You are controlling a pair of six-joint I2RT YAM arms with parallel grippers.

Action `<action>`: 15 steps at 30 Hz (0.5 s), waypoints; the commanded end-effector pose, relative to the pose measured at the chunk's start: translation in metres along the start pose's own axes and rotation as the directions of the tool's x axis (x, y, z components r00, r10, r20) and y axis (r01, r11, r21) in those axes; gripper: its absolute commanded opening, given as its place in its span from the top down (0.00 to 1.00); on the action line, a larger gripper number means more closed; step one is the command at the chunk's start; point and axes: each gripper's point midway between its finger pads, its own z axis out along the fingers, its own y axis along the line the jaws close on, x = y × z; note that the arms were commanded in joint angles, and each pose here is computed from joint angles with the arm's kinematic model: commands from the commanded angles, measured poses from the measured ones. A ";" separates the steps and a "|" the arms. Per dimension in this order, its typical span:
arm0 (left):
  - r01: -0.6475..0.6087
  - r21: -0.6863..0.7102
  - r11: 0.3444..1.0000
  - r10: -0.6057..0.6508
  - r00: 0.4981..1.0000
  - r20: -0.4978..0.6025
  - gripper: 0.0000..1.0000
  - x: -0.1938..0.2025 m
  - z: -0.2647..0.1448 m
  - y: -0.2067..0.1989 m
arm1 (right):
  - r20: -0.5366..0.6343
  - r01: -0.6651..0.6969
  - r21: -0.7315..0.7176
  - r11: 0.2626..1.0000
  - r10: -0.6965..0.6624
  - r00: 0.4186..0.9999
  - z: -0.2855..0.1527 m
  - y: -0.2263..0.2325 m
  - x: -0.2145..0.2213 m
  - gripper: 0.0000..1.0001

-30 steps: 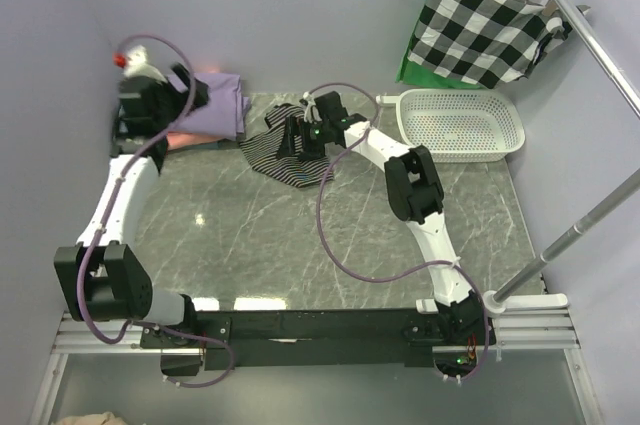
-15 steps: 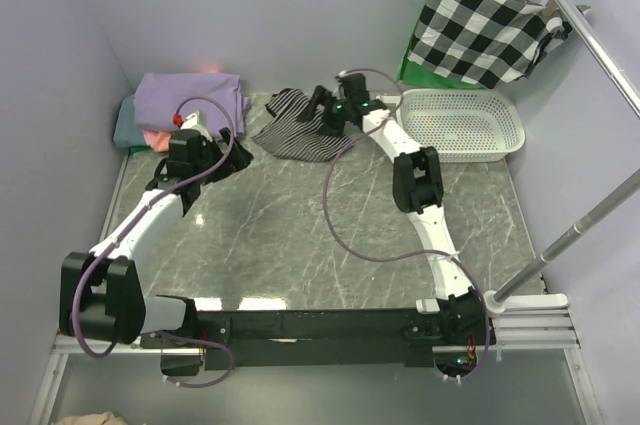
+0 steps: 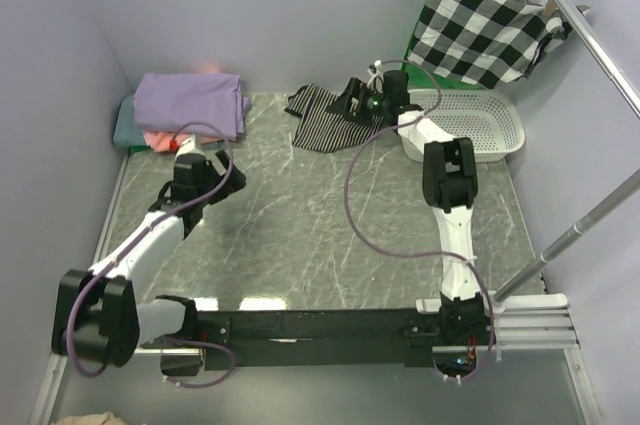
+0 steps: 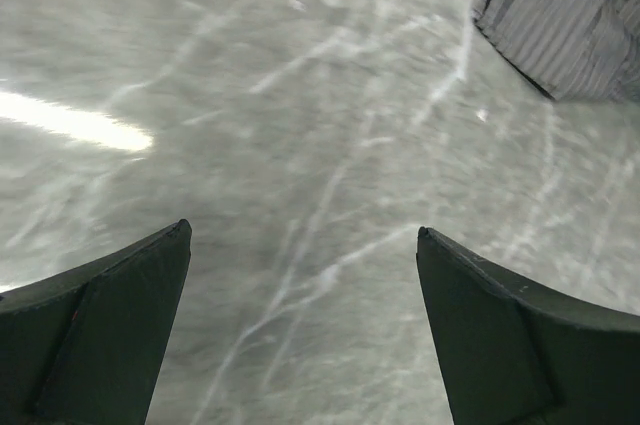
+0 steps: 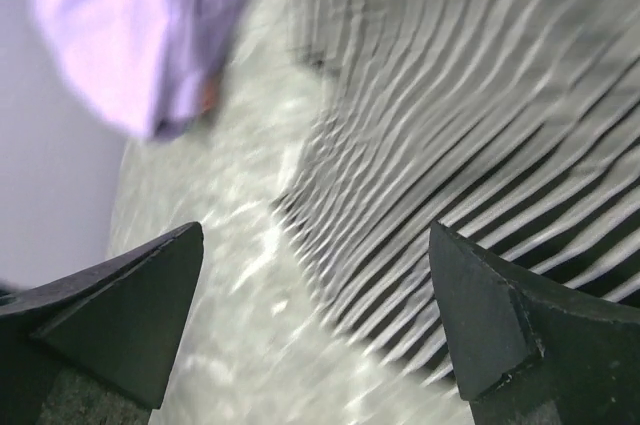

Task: Fold and stack the t-shirts
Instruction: Neatly place the folded tshirt to the corner

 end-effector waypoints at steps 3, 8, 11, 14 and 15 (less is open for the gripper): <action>0.070 -0.117 0.991 -0.029 0.946 0.323 0.01 -0.051 -0.030 0.026 | 0.219 0.482 0.013 0.876 -0.473 0.853 -0.098 0.149 -0.034 0.00; 0.144 -0.175 0.974 -0.039 0.869 0.492 0.01 -0.063 -0.059 0.055 | 0.227 0.388 0.351 0.852 -0.479 0.848 -0.149 0.098 0.006 0.00; 0.180 -0.222 0.958 -0.030 0.836 0.548 0.01 -0.059 -0.072 0.076 | 0.207 0.321 0.461 0.828 -0.452 0.868 -0.177 0.069 0.042 0.00; 0.186 -0.248 0.951 0.002 0.797 0.603 0.01 -0.062 -0.085 0.088 | 0.234 0.283 0.577 0.766 -0.487 0.841 -0.212 0.049 0.072 0.00; 0.202 -0.251 0.947 0.003 0.773 0.634 0.01 -0.066 -0.092 0.092 | 0.268 0.264 0.618 0.740 -0.514 0.815 -0.223 0.049 0.073 0.00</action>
